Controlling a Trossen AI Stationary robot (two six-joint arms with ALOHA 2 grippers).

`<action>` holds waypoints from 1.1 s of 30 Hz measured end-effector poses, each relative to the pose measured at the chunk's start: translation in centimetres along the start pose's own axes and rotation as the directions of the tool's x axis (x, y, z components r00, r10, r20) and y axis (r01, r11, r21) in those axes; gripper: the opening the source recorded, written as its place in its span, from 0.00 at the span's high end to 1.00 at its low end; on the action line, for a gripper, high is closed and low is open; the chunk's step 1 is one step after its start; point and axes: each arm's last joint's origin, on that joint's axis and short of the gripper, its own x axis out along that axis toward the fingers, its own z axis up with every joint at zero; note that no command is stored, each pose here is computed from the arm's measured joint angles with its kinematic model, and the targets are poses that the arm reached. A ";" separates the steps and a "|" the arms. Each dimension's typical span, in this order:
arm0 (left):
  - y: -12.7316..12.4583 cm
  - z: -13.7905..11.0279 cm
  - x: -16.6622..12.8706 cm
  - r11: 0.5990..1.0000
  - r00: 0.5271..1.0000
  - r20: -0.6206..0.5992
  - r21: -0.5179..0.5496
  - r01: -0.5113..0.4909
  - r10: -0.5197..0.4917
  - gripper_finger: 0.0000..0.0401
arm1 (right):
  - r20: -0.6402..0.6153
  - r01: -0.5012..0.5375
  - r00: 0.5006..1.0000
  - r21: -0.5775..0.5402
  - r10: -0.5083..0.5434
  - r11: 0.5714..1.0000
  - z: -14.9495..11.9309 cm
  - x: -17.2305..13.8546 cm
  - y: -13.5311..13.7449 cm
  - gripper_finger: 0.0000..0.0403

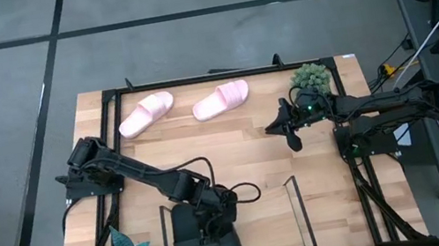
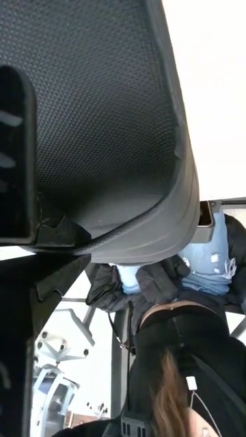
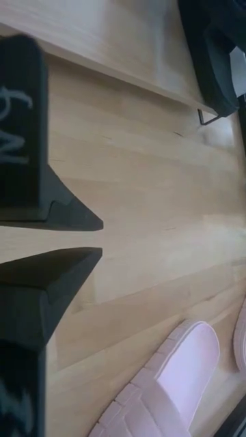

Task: Pick and place slides into the shelf
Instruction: Put the black slide on the shelf

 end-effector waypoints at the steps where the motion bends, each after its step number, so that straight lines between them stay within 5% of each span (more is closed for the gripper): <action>1: 0.0 0.0 0.0 1.000 1.000 -0.001 -0.001 0.000 0.000 1.00 | -0.001 -0.001 1.000 -0.001 0.001 1.000 0.0 0.0 0.0 0.87; 12: 1.1 -0.7 0.8 0.996 0.999 -0.035 -0.091 -0.024 0.021 1.00 | 0.000 -0.001 1.000 -0.002 0.001 1.000 0.0 0.0 0.0 0.87; 33: 1.2 -0.4 1.2 0.998 1.000 -0.030 -0.062 0.006 -0.008 1.00 | 0.000 -0.001 1.000 0.001 0.001 1.000 0.0 0.0 0.0 0.87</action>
